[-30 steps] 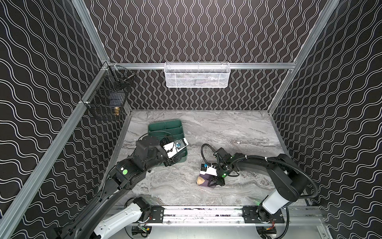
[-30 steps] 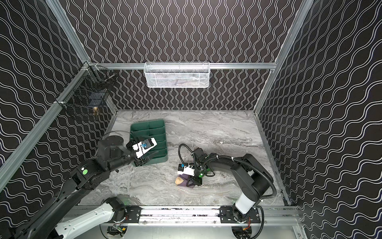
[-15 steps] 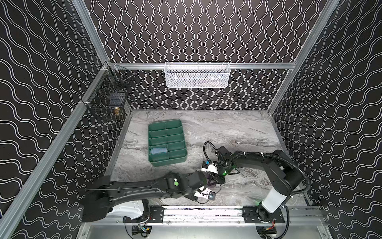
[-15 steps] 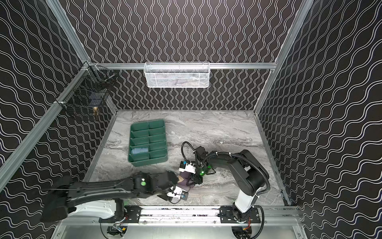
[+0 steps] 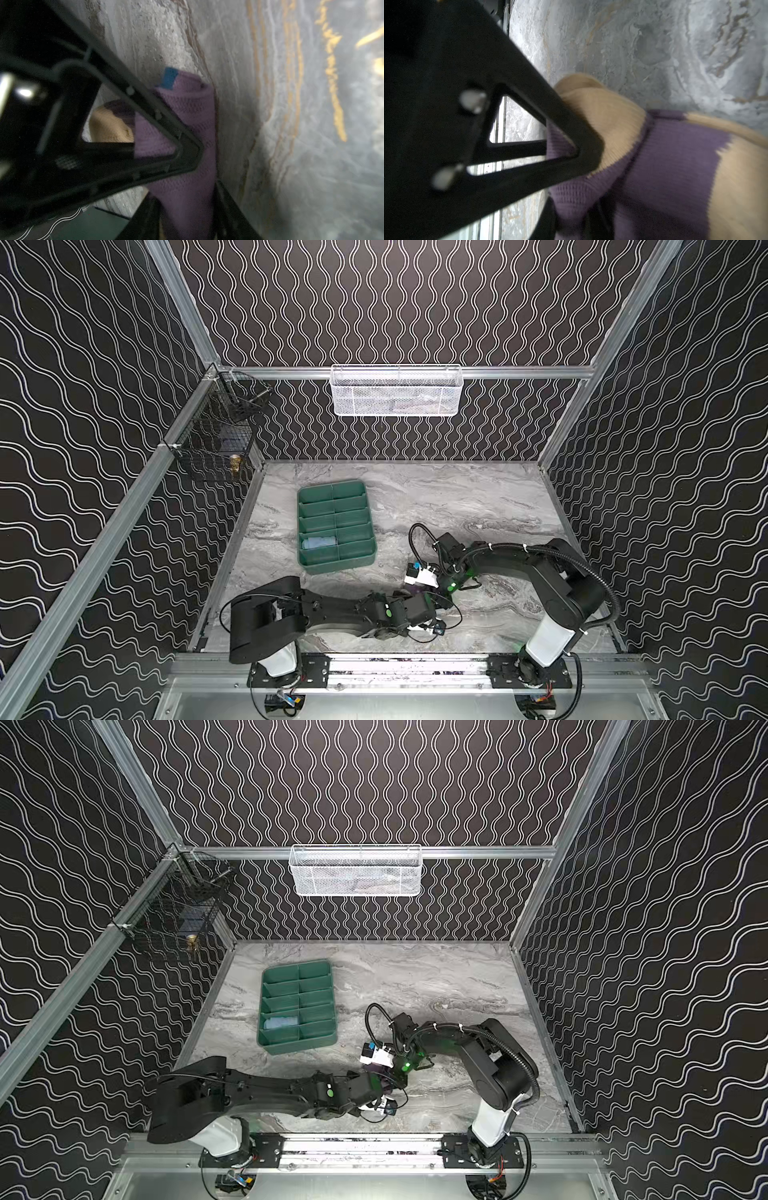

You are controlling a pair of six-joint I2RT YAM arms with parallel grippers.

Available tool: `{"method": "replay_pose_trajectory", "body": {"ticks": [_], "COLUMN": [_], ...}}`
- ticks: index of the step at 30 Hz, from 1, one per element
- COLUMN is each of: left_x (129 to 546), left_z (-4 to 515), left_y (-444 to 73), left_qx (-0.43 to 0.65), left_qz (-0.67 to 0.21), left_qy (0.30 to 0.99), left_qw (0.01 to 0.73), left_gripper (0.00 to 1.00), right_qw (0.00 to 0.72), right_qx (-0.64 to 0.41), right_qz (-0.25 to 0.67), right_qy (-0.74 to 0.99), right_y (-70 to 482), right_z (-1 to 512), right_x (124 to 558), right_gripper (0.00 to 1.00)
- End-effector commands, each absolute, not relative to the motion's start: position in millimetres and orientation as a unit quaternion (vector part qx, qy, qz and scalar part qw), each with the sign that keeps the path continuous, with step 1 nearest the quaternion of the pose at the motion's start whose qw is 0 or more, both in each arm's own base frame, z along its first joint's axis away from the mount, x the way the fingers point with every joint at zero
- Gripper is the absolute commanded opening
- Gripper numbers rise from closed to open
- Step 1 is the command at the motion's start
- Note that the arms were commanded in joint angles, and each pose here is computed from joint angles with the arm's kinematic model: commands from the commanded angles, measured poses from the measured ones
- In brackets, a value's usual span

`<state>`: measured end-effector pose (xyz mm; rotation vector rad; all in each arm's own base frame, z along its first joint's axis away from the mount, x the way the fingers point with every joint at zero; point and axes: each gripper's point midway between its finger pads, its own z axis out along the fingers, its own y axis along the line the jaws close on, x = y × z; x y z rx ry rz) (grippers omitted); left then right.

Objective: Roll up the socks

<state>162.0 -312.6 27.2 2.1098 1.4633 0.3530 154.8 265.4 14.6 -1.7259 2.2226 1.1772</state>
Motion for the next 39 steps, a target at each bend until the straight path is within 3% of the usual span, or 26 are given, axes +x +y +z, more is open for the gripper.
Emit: {"method": "replay_pose_trajectory", "body": {"ticks": [1,8,10,15,18,26,32,35,39], "left_x": [155,151,144,121,114,121,119,117,121], "left_z": [11,-5,-8,-22,-30,-25,-9,-2,-9], "left_y": [-308,-302,-300,-288,-281,-277,-286,-289,-289], "left_qx": [0.788,0.793,0.796,0.79,0.777,0.743,0.711,0.678,0.636], "left_qz": [0.107,0.092,0.077,0.03,0.011,-0.008,-0.062,-0.105,-0.15], "left_qy": [0.555,0.573,0.58,0.61,0.628,0.669,0.696,0.715,0.734], "left_qw": [0.245,0.186,0.156,0.061,0.024,-0.021,-0.081,-0.136,-0.182], "left_gripper": [0.34,0.04,0.0,0.0,0.0,0.0,0.0,0.0,0.0], "right_qw": [0.026,0.034,0.046,0.164,0.26,0.49,0.623,0.636,0.621], "right_qx": [-0.607,-0.607,-0.607,-0.593,-0.561,-0.346,-0.192,-0.234,-0.38], "right_qz": [0.2,0.197,0.188,0.137,0.126,0.058,-0.019,0.0,0.071], "right_qy": [0.769,0.769,0.771,0.776,0.776,0.798,0.758,0.735,0.682], "right_y": [216,216,217,223,223,173,121,126,161], "right_z": [-35,-33,-31,-1,39,164,252,274,279], "right_x": [180,183,189,229,257,335,341,319,269], "right_gripper": [0.0,0.0,0.12,0.44,0.55,0.6,0.71,0.7,0.7]}}
